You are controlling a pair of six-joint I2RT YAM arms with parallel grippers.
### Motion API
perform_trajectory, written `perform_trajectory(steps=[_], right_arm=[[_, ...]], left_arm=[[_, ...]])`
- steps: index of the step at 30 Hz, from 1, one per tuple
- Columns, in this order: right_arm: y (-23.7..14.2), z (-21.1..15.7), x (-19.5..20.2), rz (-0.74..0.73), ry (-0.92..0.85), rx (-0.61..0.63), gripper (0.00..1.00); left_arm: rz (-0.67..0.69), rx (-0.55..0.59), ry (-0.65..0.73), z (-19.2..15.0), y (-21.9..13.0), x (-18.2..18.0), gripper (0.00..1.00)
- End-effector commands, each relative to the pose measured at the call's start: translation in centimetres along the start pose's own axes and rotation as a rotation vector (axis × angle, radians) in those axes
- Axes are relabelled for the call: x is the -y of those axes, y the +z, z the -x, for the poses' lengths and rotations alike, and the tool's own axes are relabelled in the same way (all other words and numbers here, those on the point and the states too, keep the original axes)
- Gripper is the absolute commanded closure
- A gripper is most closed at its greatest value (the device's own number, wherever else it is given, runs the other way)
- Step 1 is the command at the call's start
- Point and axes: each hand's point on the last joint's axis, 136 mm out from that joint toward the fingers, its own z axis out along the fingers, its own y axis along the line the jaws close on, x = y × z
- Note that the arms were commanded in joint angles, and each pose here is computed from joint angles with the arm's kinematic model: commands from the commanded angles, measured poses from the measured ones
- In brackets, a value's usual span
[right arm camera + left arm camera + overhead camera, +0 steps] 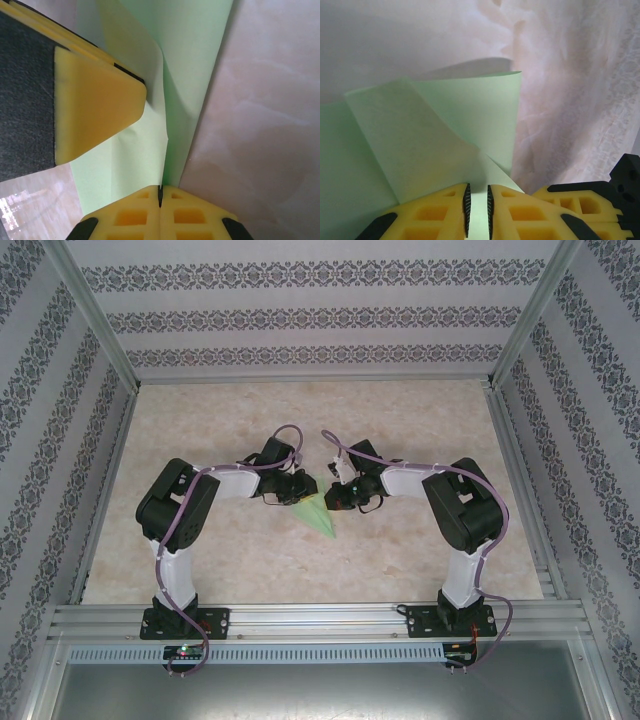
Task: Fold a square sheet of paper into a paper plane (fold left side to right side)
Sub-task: Fourth fold the wing at the center of the table.
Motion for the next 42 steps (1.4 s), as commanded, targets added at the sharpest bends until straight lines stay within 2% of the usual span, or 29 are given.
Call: perform_trajectory(steps=[1, 5, 11, 14, 18, 21, 30, 42], right_arm=[[0.7, -1.3, 1.3, -0.062, 0.015, -0.05, 0.95], [-0.4, 0.2, 0.1, -0.029, 0.002, -0.007, 0.9], [-4.4, 2.0, -1.5, 0.0, -0.005, 0.09, 0.77], [-5.5, 1.3, -3.0, 0.052, 0.0, 0.092, 0.73], [-5.0, -0.8, -6.3, 0.215, 0.018, 0.041, 0.74], [-3.8, -2.2, -7.5, 0.258, 0.028, -0.008, 0.76], [-1.2, -4.2, -5.5, 0.196, 0.061, -0.08, 0.76], [-0.3, -6.5, -3.3, 0.11, 0.081, -0.154, 0.76]], left_arm=[[0.103, -0.049, -0.03, -2.3, 0.9, -3.7, 0.79], [0.117, -0.06, -0.044, -3.0, 1.2, -4.6, 0.8], [0.134, -0.066, -0.048, -3.3, 1.4, -5.4, 0.8], [0.133, -0.066, -0.05, -3.3, 1.5, -5.4, 0.8], [0.132, -0.067, -0.046, -3.3, 1.4, -5.3, 0.81], [0.132, -0.066, -0.045, -3.3, 1.4, -5.3, 0.81], [0.132, -0.067, -0.043, -3.3, 1.4, -5.3, 0.82], [0.133, -0.066, -0.042, -3.3, 1.4, -5.3, 0.82]])
